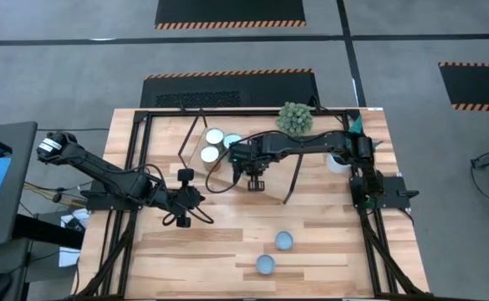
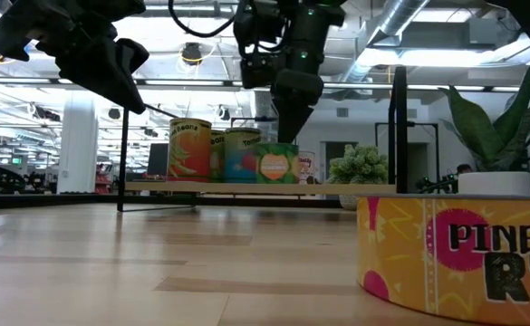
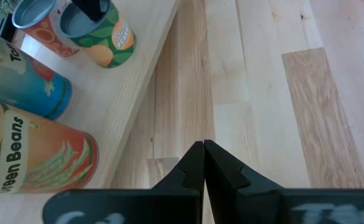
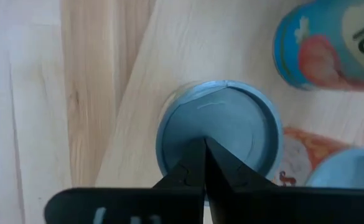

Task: Pick and place cans onto a shelf
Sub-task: Adjust the cans on the shelf

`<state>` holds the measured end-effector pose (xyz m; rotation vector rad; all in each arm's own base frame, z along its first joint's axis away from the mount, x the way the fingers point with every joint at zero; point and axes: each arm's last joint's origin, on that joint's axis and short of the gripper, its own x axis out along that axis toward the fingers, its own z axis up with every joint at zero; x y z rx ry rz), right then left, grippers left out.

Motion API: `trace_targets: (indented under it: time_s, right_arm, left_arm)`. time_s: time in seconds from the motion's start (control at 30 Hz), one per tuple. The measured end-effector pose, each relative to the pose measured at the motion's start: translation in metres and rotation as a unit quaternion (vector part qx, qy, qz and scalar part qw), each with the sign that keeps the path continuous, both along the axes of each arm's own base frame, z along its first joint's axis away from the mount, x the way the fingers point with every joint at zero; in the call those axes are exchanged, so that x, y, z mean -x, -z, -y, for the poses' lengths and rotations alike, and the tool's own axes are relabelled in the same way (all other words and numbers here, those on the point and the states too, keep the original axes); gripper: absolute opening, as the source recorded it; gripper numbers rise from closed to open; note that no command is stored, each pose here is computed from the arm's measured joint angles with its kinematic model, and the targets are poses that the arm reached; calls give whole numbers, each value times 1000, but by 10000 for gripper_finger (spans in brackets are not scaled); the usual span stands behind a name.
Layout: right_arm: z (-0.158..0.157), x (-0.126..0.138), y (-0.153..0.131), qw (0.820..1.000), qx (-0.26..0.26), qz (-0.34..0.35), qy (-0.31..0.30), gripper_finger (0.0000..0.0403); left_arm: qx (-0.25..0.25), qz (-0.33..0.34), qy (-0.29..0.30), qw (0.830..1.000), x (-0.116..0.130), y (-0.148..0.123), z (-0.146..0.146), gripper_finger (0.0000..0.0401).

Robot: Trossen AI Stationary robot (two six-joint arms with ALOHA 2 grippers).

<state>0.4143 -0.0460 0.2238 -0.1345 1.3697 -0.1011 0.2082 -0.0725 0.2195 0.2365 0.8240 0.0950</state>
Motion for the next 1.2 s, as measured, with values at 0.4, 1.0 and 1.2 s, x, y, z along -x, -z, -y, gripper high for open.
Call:
trace_targets:
  time_s: [0.4,1.0,1.2]
  right_arm:
    - [-2,0,-8,1000,22,-12,7,23]
    - [-44,17,-69,996,40,-70,23,20]
    - [-65,28,-77,995,76,-51,27,21]
  left_arm:
    - [0,0,0,1000,0,0,0,0]
    - [-12,-1,5,1000,0,0,0,0]
    - [-17,2,0,1000,0,0,-1,0]
